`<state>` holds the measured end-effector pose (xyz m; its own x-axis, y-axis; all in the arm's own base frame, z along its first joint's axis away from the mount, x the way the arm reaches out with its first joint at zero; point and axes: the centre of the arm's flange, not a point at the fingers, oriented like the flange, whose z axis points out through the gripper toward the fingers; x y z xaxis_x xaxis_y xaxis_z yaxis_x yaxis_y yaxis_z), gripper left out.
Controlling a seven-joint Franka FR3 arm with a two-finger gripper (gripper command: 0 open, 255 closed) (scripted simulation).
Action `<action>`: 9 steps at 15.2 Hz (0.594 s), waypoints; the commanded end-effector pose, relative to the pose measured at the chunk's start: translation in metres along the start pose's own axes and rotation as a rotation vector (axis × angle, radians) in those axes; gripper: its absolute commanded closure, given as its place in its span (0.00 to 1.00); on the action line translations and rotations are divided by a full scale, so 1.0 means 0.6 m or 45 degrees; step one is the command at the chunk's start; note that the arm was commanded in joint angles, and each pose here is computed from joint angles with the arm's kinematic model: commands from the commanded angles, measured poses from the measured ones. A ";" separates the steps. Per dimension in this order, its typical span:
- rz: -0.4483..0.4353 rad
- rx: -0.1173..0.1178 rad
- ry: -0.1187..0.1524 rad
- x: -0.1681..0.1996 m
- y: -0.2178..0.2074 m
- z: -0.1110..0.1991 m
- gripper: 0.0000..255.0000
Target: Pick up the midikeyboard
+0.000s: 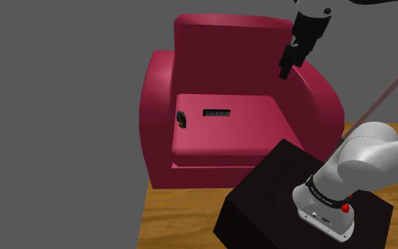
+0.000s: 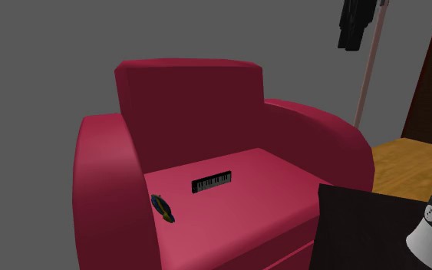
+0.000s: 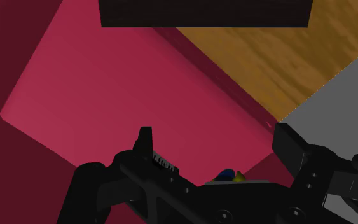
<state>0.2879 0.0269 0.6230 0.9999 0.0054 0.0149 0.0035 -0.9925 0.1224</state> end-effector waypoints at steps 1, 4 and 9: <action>0.000 0.000 0.000 0.000 0.000 0.000 0.00; -0.074 0.010 -0.006 0.042 0.027 0.045 0.00; -0.198 0.026 -0.015 0.115 0.066 0.121 0.00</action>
<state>0.3486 -0.0118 0.5657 0.9906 0.1365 -0.0121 0.1370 -0.9851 0.1043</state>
